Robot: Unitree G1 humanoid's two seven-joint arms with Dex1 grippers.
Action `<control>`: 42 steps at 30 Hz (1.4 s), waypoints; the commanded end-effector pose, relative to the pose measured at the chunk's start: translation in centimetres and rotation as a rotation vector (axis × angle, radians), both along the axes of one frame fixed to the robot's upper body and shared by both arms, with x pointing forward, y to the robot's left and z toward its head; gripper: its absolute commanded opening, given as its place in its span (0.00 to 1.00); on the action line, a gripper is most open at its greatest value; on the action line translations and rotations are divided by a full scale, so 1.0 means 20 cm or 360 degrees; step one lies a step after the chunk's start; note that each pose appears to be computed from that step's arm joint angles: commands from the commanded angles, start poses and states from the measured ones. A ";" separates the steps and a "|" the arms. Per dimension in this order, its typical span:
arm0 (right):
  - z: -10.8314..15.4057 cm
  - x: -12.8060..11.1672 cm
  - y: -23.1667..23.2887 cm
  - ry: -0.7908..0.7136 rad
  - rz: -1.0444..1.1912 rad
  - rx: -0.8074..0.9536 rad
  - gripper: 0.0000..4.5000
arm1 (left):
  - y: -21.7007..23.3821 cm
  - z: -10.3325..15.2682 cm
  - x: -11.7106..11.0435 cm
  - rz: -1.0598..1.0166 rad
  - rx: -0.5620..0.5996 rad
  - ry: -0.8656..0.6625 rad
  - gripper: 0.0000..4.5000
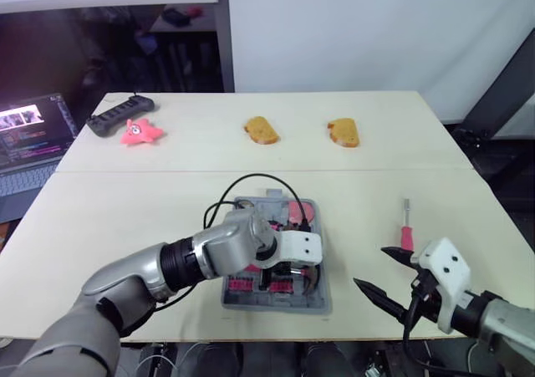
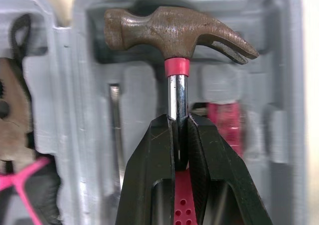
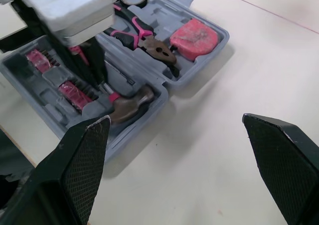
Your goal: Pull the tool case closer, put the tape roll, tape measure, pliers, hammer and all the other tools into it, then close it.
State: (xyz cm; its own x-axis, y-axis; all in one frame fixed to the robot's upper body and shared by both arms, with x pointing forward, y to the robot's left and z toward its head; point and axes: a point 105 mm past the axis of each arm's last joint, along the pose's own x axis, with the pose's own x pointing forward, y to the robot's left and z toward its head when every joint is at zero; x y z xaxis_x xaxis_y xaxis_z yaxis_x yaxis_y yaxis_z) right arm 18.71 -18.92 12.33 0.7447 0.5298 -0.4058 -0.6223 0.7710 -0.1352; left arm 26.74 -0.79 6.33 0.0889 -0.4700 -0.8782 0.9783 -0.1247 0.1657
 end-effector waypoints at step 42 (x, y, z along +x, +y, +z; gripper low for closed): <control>0.02 0.00 0.08 -0.0064 0.0001 0.0036 1.00 | 0.17 0.19 -0.05 0.0076 -0.0731 0.0205 0.02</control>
